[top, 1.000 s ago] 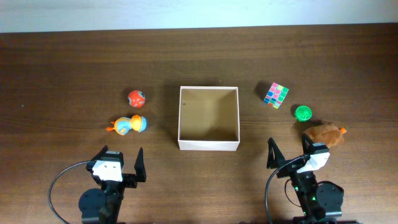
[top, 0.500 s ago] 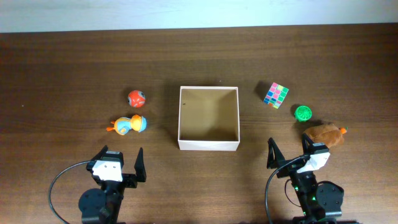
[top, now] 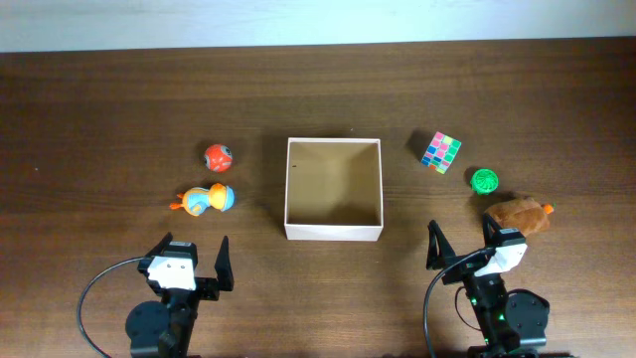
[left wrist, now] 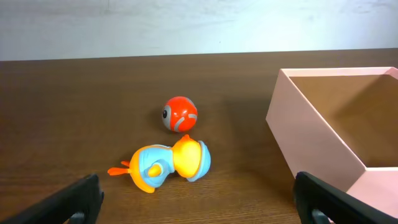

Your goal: Pack container

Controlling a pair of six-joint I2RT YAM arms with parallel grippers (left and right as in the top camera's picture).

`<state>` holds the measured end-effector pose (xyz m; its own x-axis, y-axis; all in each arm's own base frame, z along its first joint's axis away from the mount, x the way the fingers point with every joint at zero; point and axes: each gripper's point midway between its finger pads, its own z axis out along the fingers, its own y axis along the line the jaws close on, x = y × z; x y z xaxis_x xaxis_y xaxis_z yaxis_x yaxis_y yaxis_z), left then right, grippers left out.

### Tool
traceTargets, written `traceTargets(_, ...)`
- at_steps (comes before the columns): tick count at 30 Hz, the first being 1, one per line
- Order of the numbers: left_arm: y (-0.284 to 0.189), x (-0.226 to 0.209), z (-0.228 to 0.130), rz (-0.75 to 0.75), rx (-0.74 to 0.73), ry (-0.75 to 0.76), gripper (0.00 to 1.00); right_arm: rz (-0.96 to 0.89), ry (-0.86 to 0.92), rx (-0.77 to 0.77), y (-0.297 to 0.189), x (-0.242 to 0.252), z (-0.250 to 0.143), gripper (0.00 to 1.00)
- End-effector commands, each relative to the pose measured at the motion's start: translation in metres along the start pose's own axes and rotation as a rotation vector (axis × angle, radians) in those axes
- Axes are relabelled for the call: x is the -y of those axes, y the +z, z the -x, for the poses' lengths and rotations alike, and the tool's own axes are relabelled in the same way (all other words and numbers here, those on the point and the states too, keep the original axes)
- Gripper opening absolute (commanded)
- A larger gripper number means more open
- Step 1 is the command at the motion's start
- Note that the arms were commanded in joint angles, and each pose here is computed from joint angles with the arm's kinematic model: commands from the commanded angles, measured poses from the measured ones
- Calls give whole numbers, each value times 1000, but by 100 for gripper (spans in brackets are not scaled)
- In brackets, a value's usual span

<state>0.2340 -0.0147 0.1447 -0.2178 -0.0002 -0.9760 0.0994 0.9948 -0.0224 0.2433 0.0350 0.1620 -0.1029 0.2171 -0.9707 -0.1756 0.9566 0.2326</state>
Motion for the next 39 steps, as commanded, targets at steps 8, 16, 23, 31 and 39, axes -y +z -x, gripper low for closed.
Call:
traceTargets(8,0,0,0,-4,5,21,99,13,-12,16,-1,-3,4,99)
traceTargets(16,0,0,0,-4,5,21,99,103,-25,41,-12,-31,53,99)
traceTargets(23,0,0,0,-4,5,22,99,93,-83,-91,-12,-47,114,99)
traceTargets(31,0,0,0,-4,5,21,99,-13,-79,-449,27,-36,139,99)
traceTargets(39,0,0,0,-4,5,21,99,-1,6,-739,100,-29,121,99)
